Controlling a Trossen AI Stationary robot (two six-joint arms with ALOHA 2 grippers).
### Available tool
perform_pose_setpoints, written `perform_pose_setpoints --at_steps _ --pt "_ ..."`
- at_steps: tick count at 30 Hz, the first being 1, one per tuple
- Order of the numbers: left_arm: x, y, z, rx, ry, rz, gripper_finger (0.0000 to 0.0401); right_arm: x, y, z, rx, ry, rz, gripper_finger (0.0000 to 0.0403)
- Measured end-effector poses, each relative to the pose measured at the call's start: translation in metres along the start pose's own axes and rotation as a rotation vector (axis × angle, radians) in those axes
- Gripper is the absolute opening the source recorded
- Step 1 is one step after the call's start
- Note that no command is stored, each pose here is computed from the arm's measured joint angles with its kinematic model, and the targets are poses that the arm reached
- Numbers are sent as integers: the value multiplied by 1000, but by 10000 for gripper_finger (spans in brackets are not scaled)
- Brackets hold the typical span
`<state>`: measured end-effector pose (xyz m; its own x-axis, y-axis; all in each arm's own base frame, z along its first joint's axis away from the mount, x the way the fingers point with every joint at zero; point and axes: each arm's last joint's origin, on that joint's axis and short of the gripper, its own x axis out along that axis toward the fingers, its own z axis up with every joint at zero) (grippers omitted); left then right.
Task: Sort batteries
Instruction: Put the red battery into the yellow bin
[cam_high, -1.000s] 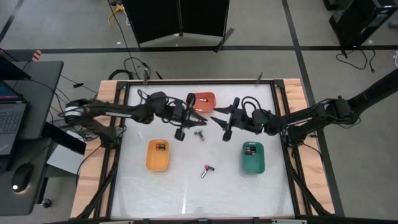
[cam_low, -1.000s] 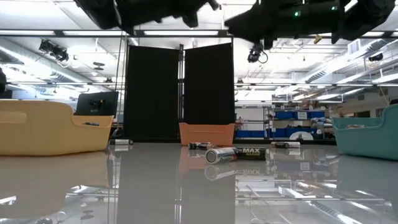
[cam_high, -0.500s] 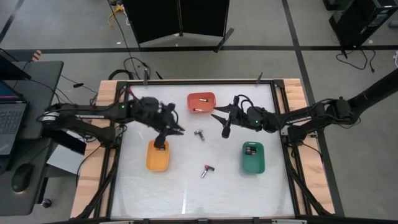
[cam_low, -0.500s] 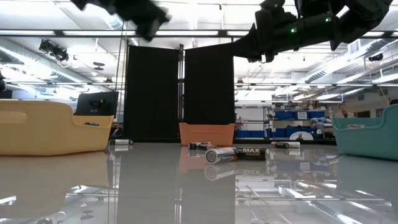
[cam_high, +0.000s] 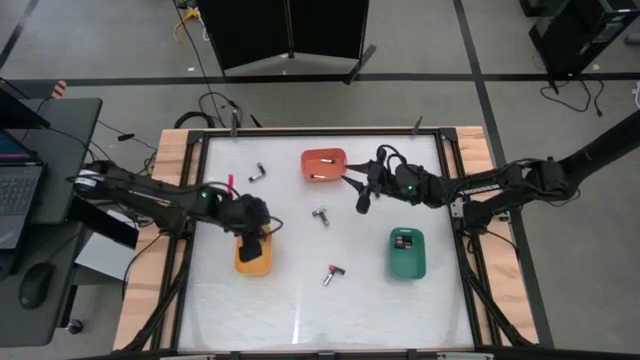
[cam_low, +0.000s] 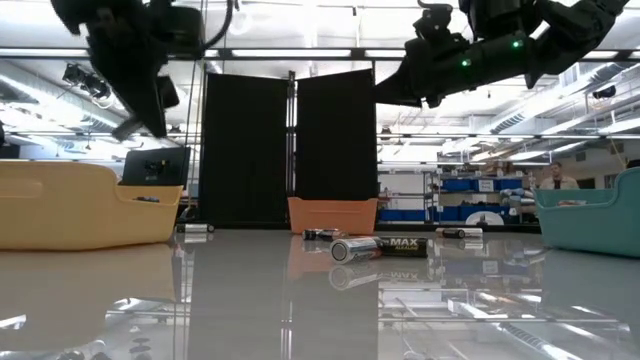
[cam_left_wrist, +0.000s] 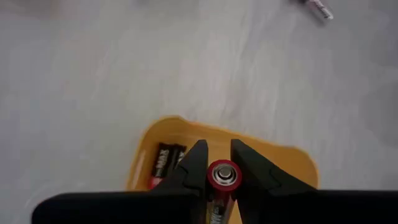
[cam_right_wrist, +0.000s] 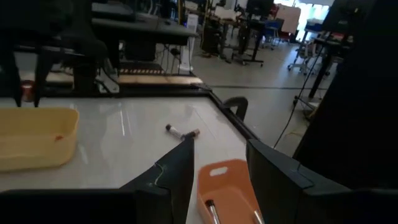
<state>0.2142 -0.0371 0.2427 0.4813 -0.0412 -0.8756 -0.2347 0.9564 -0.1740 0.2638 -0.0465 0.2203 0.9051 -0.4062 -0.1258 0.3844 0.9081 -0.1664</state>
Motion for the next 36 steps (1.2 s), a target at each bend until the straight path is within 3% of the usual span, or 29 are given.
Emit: perform_pose_setpoints --at_steps 10,16,27,32,36 --pt "63 -18 -11 101 198 114 53 2 -8 -1 4 -6 14 153" --pt "84 -21 -10 164 214 116 53 2 -8 -1 3 -1 17 151" --pt "87 -20 -11 167 226 136 54 2 -8 -1 15 -5 17 149" --pt "87 -20 -10 143 222 138 91 2 -8 -1 15 -5 17 146" --pt "87 -20 -10 141 221 137 99 2 -8 -1 15 -5 17 147"
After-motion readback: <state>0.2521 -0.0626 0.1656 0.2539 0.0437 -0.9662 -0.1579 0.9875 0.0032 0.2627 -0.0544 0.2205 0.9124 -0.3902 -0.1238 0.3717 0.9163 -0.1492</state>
